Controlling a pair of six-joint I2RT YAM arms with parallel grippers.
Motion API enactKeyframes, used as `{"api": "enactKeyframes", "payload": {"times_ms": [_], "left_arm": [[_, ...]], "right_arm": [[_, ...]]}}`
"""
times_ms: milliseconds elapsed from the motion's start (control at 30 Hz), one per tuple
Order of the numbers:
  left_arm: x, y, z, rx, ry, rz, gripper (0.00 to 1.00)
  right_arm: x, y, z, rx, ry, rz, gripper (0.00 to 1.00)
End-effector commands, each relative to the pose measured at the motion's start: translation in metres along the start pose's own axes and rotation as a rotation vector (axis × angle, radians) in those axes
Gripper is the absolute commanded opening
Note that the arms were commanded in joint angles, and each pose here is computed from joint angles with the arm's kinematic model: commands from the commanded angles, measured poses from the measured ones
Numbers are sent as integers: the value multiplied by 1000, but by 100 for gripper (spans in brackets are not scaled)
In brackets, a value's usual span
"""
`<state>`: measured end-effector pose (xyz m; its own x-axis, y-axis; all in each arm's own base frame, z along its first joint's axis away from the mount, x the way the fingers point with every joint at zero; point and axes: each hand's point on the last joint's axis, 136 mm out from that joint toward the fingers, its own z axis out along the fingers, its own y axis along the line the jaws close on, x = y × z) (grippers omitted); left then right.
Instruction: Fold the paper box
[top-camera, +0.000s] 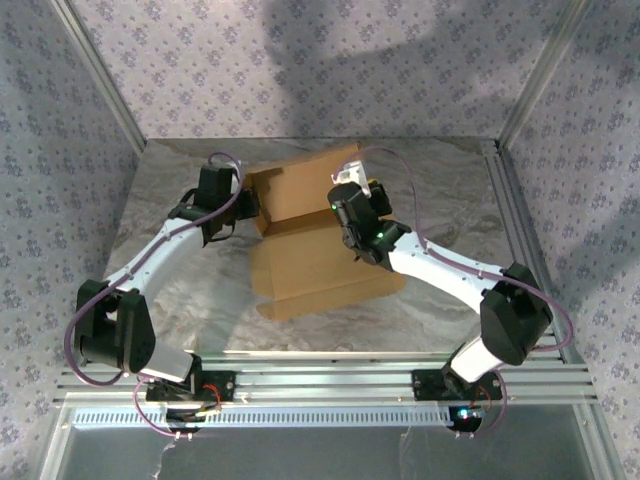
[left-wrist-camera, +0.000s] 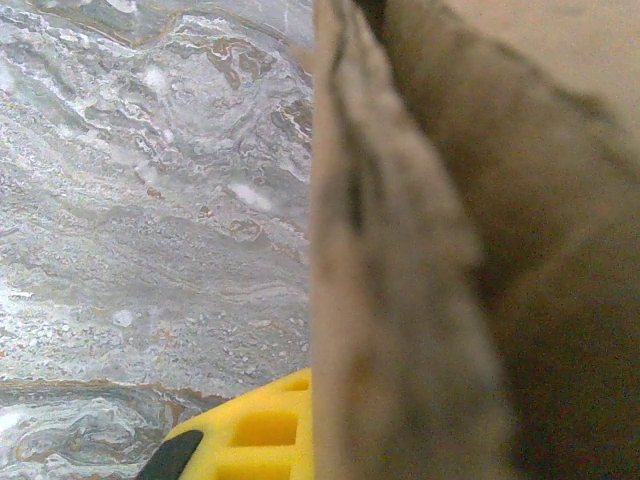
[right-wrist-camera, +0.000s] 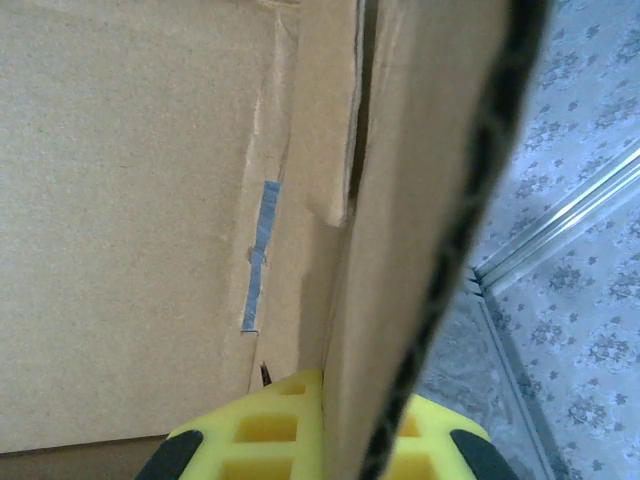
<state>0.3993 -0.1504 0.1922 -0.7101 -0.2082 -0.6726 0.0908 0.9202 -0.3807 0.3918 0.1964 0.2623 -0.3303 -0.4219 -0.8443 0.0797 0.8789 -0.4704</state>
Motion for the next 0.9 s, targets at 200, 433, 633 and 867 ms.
{"api": "enactKeyframes", "payload": {"times_ms": [200,433,633,867], "left_arm": [[-20,-21,-12,63,-52,-9,0],[-20,-13,-12,51,-44,2,0],[-25,-6,-12,62,-37,26,0],[-26,-9,-7,139,-1,90,0]], "right_arm": [[-20,-3,-4,75,-11,0,0],[-41,18,-33,-466,16,36,67],[-67,-13,-112,-1155,-88,180,84],[-73,-98,-105,-1219,-255,444,80]]}}
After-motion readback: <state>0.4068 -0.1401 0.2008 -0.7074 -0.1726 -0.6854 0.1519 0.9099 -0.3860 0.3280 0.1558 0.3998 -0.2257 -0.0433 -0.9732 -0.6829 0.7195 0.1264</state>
